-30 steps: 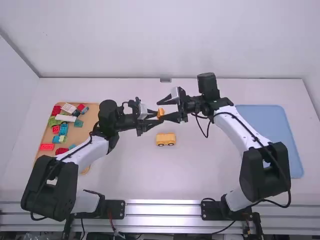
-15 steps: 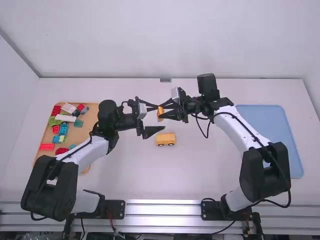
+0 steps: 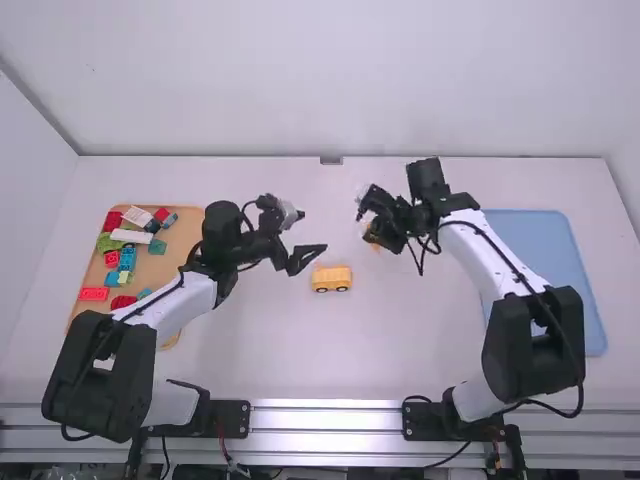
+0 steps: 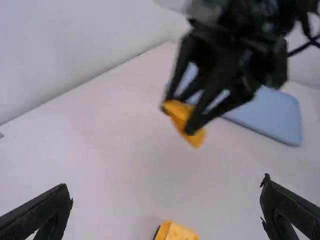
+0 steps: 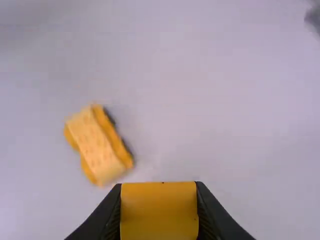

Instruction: Assemble lego blocks to make yellow taxi

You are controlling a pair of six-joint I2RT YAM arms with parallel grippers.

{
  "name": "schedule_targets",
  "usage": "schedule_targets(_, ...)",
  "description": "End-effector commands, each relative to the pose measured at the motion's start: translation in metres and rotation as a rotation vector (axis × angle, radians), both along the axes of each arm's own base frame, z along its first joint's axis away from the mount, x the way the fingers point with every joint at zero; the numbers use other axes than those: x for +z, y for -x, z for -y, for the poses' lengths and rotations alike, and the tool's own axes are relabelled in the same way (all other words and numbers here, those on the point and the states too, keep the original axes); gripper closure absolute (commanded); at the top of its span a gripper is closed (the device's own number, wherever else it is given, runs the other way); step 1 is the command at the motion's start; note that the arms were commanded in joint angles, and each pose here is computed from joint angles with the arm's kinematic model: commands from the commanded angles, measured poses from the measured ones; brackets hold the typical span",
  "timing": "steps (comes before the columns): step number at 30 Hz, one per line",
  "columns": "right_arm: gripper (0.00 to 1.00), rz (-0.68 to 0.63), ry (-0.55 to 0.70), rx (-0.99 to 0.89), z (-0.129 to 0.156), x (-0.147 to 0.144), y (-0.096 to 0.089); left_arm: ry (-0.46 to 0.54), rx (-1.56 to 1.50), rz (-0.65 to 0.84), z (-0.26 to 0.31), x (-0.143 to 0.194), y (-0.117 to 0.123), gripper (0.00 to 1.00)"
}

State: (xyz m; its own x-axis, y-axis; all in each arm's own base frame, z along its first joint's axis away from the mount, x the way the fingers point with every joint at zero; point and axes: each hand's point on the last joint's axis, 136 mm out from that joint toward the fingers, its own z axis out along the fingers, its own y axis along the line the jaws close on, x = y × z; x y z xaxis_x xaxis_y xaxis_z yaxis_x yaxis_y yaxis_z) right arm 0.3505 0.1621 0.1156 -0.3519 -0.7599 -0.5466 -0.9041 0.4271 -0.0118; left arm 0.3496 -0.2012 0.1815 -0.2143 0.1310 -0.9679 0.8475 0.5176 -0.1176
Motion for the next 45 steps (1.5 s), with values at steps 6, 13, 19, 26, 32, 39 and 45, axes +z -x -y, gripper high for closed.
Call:
schedule_targets(6, 0.96, 0.014, 0.42, 0.181, 0.036, -0.042, 0.009, -0.019, 0.042, 0.006, -0.004, -0.003, -0.006, 0.01)
schedule_targets(13, 0.97, -0.097, 0.555, 0.38, 0.033, -0.105, 0.024, -0.028, 0.045, -0.026, -0.005, -0.009, -0.004, 0.01)
schedule_targets(19, 0.93, -0.097, 0.539, 0.465, 0.012, -0.114, 0.033, -0.028, 0.054, -0.025, -0.008, -0.009, -0.006, 0.01)
schedule_targets(26, 0.87, -0.103, 0.493, 0.495, -0.004, -0.123, 0.038, -0.03, 0.056, -0.037, -0.009, -0.011, -0.006, 0.01)
schedule_targets(32, 0.91, -0.125, 0.535, 0.442, 0.007, -0.142, 0.03, -0.058, 0.036, -0.022, -0.007, -0.015, -0.002, 0.01)
schedule_targets(39, 0.46, -0.111, 0.557, 0.465, 0.002, -0.141, 0.031, -0.061, 0.038, -0.033, -0.008, -0.017, -0.002, 0.01)
schedule_targets(45, 0.01, -0.105, 0.541, 0.45, -0.002, -0.135, 0.027, -0.102, 0.128, -0.046, -0.018, -0.025, -0.013, 0.01)
